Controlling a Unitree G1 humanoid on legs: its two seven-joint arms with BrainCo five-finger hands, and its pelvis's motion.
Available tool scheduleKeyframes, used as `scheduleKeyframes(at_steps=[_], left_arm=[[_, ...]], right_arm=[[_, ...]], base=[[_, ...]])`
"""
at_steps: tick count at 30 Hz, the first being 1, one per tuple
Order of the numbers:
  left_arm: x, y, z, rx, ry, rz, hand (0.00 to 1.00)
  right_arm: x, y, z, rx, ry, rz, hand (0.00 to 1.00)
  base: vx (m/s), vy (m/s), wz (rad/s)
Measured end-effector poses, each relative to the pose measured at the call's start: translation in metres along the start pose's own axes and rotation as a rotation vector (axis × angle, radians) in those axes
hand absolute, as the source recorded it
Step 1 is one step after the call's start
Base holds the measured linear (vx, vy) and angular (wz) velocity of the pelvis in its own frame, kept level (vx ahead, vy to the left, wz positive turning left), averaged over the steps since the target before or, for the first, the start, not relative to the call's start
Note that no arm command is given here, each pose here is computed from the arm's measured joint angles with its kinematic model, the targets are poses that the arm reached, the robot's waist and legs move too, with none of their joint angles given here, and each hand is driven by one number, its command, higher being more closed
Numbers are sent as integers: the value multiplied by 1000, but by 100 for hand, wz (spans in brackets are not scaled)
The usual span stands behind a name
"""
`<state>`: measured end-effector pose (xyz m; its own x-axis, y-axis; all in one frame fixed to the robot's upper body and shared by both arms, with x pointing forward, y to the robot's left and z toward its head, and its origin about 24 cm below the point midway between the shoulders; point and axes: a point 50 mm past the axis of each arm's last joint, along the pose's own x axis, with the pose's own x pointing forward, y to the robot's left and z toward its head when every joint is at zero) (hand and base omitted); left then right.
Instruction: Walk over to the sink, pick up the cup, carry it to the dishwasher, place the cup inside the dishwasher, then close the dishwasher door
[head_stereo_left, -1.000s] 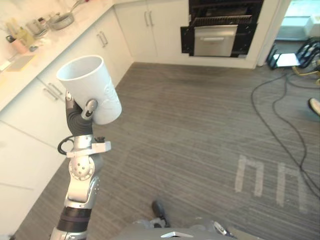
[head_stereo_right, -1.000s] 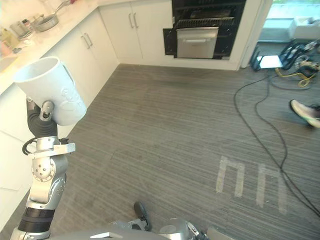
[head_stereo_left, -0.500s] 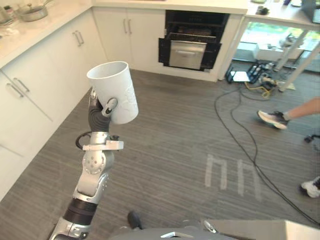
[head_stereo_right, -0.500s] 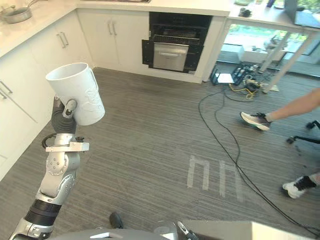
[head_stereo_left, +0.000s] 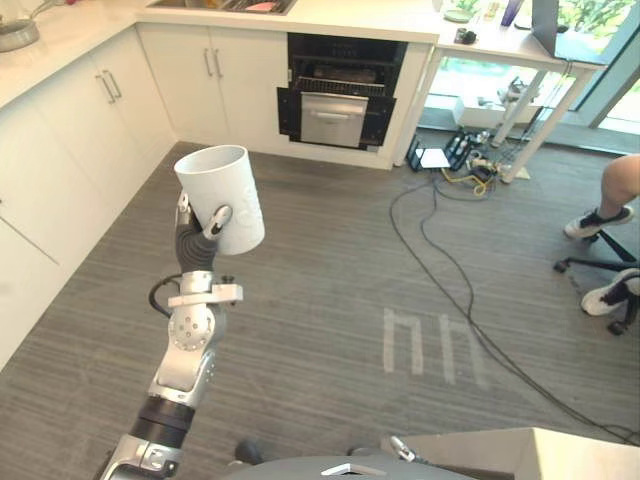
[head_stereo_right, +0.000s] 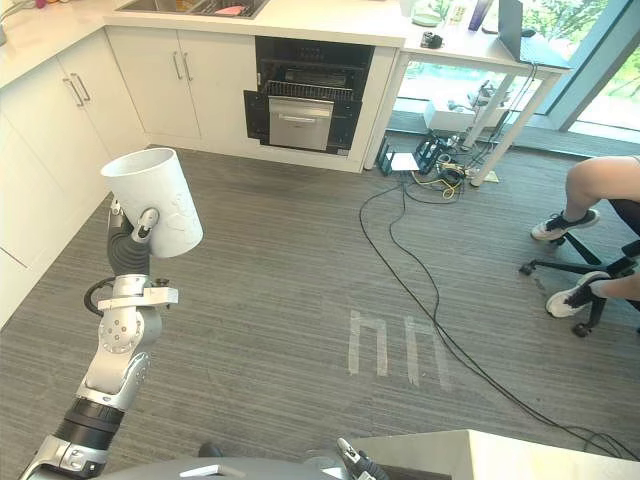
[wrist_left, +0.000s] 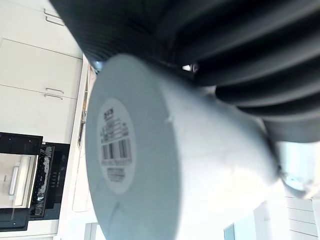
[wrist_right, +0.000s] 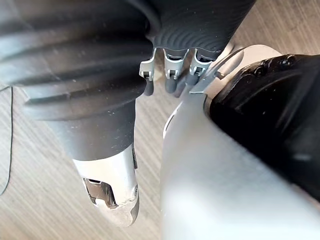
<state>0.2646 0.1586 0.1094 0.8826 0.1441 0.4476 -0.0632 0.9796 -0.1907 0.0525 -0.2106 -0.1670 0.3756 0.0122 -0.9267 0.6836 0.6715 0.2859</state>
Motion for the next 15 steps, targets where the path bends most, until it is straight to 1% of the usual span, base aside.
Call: scheduleKeyframes(at_steps=[3,5,7,9,11,14,15], left_arm=[[-4,20,-7,-34,82,102,100],[-13,29,-17,-78,171,161,100],[-22,35,-21,-101,226,190,100],[-33,37,-22,-131,258,220,100],[-33,31,-17,-153,245,199,100],[-23,16,-4,-195,183,106,100],[-19,10,-4,-202,179,76,100]], right_arm=[[-3,-8,0,63,12,-1,0],[-6,-20,-2,158,28,-26,0],[-8,-26,-4,181,39,-46,0],[-11,-34,-7,184,46,-79,0],[-14,-41,-12,192,36,-106,0],[-20,-52,-24,206,-3,-160,0],[-19,-49,-24,199,-19,-163,0]], base=[[30,-50,-8],[-12,19,4],[-27,50,-16],[-42,89,-66],[2,118,-20],[122,153,27],[95,141,8]])
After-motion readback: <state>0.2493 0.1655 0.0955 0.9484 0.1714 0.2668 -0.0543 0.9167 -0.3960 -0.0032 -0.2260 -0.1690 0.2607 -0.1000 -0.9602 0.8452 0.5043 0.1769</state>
